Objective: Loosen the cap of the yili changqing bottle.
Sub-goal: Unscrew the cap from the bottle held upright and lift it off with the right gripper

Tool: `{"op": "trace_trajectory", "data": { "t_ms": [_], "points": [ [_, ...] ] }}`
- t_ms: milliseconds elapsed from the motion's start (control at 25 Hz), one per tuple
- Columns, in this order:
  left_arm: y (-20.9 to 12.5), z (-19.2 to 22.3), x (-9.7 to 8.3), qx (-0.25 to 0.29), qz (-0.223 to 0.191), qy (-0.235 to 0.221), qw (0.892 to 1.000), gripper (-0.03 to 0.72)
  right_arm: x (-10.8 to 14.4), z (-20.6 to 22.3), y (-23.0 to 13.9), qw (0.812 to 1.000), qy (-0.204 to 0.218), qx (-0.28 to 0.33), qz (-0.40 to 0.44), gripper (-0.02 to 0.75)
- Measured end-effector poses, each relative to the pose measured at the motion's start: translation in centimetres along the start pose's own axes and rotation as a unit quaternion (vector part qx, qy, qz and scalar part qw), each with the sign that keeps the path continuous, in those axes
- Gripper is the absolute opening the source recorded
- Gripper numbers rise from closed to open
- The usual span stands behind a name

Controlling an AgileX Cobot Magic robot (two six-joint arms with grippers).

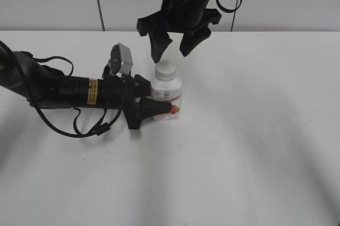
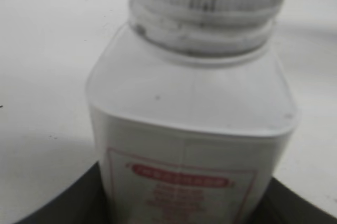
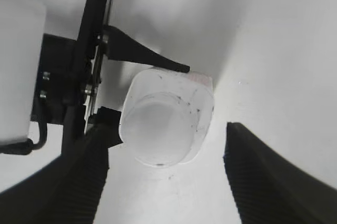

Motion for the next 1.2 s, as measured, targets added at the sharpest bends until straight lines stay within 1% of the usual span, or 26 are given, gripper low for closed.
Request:
{"op": "trace_trajectory", "data": {
  "t_ms": [120,280,440,720,1200],
  "points": [
    [0.0,0.0,0.0,0.0,0.0,0.0,1.0,0.377,0.1,0.0,0.0,0.998,0.002,0.001,0.061,0.537],
    [0.0,0.0,0.0,0.0,0.0,0.0,1.0,0.377,0.3,0.3,-0.1,0.99,0.013,0.008,0.138,0.537],
    [0.0,0.0,0.0,0.0,0.0,0.0,1.0,0.377,0.5,1.2,-0.2,0.983,0.022,0.022,0.178,0.537],
    [0.0,0.0,0.0,0.0,0.0,0.0,1.0,0.377,0.4,1.6,-0.3,0.979,0.019,0.026,0.199,0.537],
    [0.0,0.0,0.0,0.0,0.0,0.0,1.0,0.377,0.1,1.6,-0.2,0.98,0.008,0.021,0.199,0.537]
  ]
}}
Point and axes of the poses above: a point on each arm's last joint axis where the gripper is mounted, z pointing out along that axis toward the gripper, x along the wrist's bending axis when the last joint is at zero, y = z × x, the point moved 4 cm from there along z, pointing out along that axis toward the gripper, and after that the axes turned 9 degrees about z, right-handed, at the moved point
